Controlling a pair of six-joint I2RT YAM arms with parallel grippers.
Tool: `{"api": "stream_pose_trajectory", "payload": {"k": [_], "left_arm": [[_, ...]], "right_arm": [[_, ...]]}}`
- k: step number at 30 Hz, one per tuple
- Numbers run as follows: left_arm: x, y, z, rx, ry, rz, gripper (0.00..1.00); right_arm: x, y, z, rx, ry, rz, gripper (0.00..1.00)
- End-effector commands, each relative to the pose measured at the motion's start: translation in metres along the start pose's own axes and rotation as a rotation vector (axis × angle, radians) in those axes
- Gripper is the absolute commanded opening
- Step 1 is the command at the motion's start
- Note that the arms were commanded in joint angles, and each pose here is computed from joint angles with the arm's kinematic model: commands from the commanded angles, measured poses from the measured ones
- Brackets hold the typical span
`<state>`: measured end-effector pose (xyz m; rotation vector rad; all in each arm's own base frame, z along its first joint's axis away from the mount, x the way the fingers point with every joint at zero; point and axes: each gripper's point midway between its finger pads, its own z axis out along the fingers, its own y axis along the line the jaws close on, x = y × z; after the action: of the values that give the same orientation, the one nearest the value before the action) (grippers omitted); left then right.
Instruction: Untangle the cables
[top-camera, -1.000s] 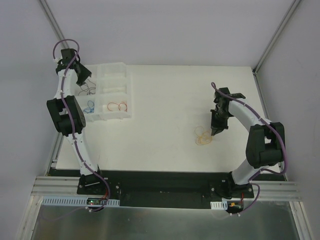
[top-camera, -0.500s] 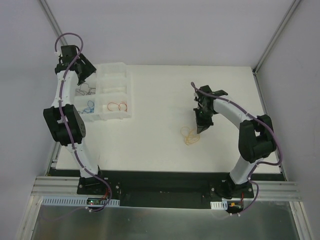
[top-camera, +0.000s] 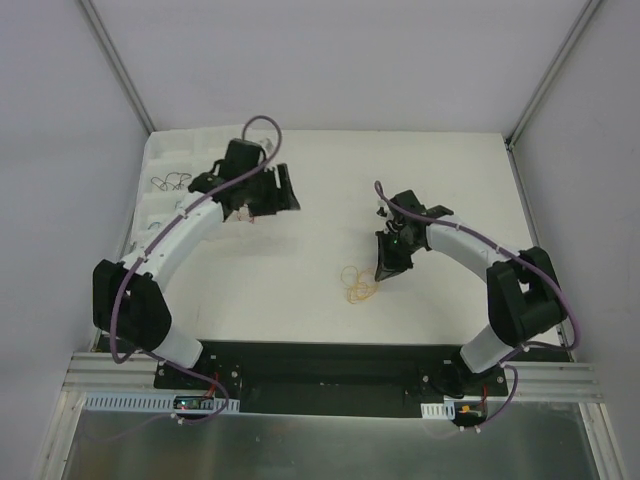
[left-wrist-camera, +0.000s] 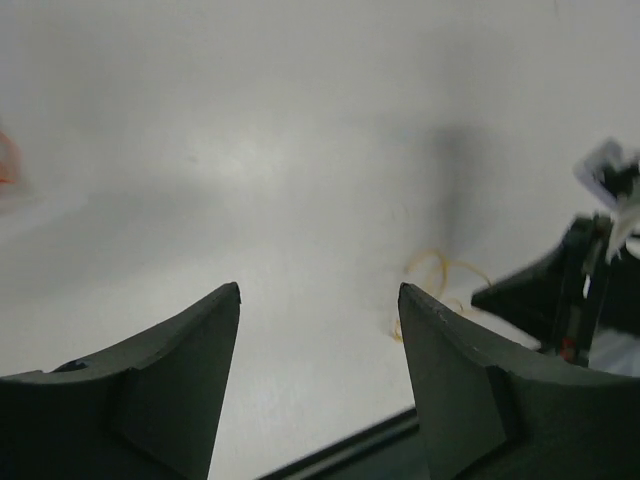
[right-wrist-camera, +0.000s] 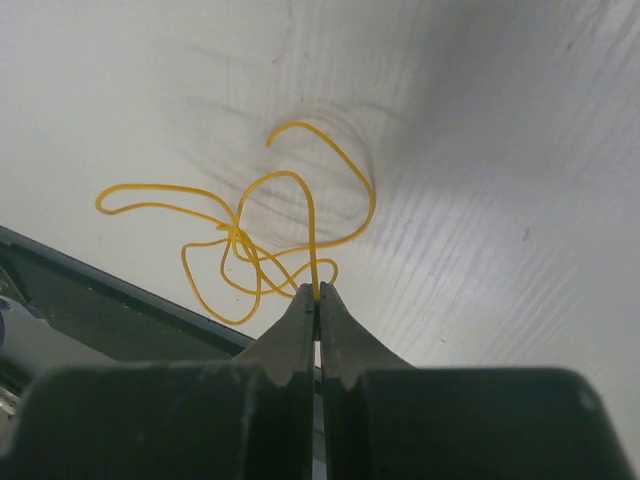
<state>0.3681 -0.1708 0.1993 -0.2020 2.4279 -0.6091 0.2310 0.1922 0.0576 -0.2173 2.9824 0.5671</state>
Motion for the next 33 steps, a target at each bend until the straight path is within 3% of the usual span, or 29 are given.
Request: {"api": "stream_pose_trajectory", "payload": {"k": [1, 5, 8, 13, 24, 28, 33], "left_arm": [[0.071, -0.077, -0.004, 0.280, 0.142, 0.182, 0.65], [0.150, -0.121, 0.002, 0.484, 0.415, 0.276, 0.64], [0.190, -0.139, -0.001, 0.570, 0.549, 0.331, 0.64], [0.219, -0.142, 0.008, 0.558, 0.621, 0.356, 0.68], [0.262, -0.142, 0.017, 0.623, 0.873, 0.293, 0.62], [0.272, -0.130, 0.027, 0.556, 0.899, 0.287, 0.51], [0.259, -0.121, 0.032, 0.470, 0.793, 0.349, 0.06]], "right_arm": [[0.006, 0.016, -0.014, -0.096, -0.064, -0.032, 0.00], [0.021, 0.017, -0.011, -0.133, -0.042, -0.034, 0.00], [0.026, 0.021, -0.013, -0.175, -0.053, -0.046, 0.00], [0.038, 0.024, -0.013, -0.226, -0.061, -0.083, 0.00], [0.051, 0.023, -0.011, -0.268, -0.086, -0.099, 0.00], [0.049, 0.024, -0.014, -0.271, -0.097, -0.108, 0.00], [0.047, 0.014, -0.014, -0.205, -0.113, -0.089, 0.00]]}}
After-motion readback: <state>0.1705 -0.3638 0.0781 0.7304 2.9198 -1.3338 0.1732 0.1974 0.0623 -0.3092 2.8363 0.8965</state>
